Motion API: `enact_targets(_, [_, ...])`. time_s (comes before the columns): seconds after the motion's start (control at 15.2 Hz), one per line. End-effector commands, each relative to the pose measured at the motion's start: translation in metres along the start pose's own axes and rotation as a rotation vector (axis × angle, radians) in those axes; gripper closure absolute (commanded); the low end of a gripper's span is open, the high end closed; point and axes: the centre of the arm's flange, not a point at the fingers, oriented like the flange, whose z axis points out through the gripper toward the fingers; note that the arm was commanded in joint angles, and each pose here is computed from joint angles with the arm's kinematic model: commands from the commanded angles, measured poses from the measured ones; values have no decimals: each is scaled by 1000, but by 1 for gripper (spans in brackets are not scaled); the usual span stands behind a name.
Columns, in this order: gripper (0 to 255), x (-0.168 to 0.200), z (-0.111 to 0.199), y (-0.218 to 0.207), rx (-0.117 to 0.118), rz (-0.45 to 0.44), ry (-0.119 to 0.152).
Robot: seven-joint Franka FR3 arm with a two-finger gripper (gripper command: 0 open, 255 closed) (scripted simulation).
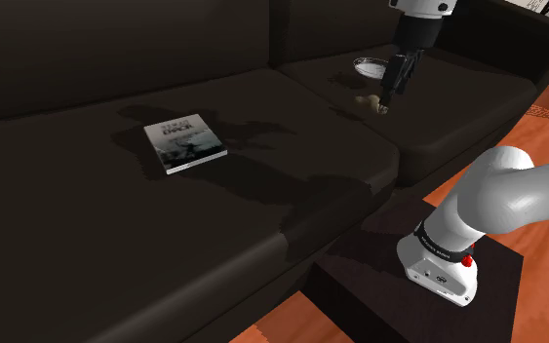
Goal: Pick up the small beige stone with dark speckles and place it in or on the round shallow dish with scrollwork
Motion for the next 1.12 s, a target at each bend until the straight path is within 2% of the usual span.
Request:
enact_targets(0.0, [0,0,0,0,0,0,0])
enact_targets(1.06, [0,73,69,168,-61,58,63])
